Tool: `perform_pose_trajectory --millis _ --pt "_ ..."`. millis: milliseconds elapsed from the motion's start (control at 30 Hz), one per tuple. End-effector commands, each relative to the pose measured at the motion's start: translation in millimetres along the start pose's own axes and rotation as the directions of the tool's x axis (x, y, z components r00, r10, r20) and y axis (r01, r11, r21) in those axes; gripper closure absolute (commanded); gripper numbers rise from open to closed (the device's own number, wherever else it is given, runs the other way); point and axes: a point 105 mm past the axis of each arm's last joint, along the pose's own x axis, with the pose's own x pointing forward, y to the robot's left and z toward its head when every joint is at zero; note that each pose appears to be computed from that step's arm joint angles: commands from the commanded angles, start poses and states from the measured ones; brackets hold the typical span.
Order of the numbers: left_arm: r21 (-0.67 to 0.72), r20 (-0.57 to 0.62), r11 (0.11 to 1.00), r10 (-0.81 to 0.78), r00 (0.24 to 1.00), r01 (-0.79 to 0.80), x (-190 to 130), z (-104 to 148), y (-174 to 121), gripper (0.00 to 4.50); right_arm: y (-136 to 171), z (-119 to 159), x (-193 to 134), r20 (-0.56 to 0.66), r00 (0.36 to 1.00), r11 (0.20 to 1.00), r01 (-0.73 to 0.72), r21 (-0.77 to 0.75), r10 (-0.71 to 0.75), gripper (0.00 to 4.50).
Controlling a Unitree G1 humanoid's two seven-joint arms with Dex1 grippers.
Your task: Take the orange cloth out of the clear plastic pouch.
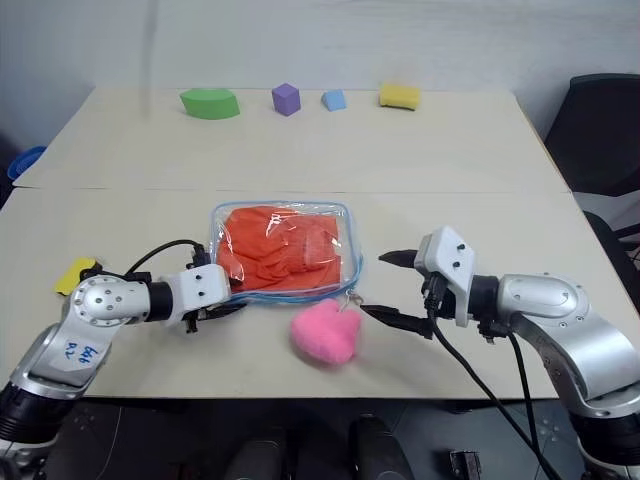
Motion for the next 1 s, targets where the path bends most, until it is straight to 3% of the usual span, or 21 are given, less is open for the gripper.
perform_pose_trajectory --millis 33,133,233,467,633,933,1000 --pt "0.025 0.146 0.995 -0.103 0.984 0.100 -23 22 -3 2.34 3 4 -3 0.000 1.000 0.999 -0.014 -0.034 0.014 0.00" --pt "0.002 0.228 0.975 -0.217 0.949 0.223 -44 37 -6 2.34 6 2 -6 -0.020 0.999 0.999 -0.031 -0.032 0.031 0.00" --pt "0.013 0.304 0.952 -0.294 0.906 0.304 -45 57 -5 2.34 8 2 -9 -0.037 0.998 0.998 -0.045 -0.032 0.044 0.00" --pt "0.296 0.249 0.841 -0.526 0.814 0.453 14 79 -38 2.34 4 2 -18 -0.101 0.993 0.996 -0.064 -0.064 0.057 0.00" --pt "0.401 0.245 0.790 -0.580 0.777 0.463 43 92 -41 2.34 -5 4 -16 -0.120 0.992 0.995 -0.061 -0.081 0.051 0.00" --pt "0.508 0.205 0.772 -0.539 0.817 0.382 72 94 -37 2.34 -13 0 -2 -0.136 0.989 0.986 -0.072 -0.148 0.051 0.00" --pt "0.503 0.216 0.783 -0.524 0.824 0.366 72 94 -35 2.73 -18 -5 3 -0.168 0.985 0.976 -0.073 -0.204 0.039 0.00"
